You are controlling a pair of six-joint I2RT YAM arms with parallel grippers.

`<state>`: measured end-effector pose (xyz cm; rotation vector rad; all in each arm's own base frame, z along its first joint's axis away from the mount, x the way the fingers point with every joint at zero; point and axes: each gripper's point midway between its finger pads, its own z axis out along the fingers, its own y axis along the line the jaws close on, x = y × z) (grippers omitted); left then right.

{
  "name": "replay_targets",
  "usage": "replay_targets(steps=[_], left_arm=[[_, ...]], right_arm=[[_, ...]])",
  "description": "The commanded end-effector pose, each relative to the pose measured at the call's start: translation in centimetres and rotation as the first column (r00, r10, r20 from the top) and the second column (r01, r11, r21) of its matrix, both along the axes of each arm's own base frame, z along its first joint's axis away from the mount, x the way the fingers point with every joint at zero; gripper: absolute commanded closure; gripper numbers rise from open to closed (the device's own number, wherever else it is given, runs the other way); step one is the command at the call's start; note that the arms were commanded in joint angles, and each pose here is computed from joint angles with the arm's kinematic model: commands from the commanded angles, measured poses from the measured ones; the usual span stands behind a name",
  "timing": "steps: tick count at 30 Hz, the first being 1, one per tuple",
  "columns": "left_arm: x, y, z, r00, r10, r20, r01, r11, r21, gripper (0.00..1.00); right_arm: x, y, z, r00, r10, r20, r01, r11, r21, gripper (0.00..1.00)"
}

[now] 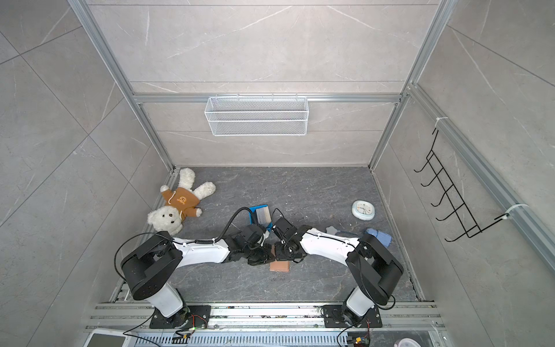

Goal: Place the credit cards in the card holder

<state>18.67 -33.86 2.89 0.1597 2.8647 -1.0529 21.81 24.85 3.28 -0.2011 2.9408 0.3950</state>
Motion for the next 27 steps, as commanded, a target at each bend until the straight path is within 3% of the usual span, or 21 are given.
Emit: replay_targets(steps=[1, 8, 17, 27], left_arm=[[-0.8, 0.8, -1.3, 1.0, 0.001, -0.026, 0.0, 0.999, 0.036, 0.98], [-0.8, 0.9, -1.0, 1.0, 0.004, -0.013, -0.003, 1.0, 0.031, 0.98], [-0.5, 0.8, -0.1, 1.0, 0.005, 0.011, -0.005, 1.0, 0.014, 0.98], [0.3, 0.4, 4.1, 0.995, 0.007, 0.098, -0.001, 0.998, -0.061, 0.92]], right_arm=[[-1.4, -2.0, -1.5, 0.999, -0.002, -0.048, -0.003, 0.996, -0.09, 0.91], [0.1, -0.3, 2.7, 0.998, 0.004, 0.069, -0.007, 0.999, 0.037, 0.91], [0.4, -0.7, 4.0, 0.994, -0.002, 0.113, -0.002, 0.999, 0.035, 0.91], [0.3, -0.8, 4.8, 0.989, -0.013, 0.149, 0.002, 0.997, 0.079, 0.9]])
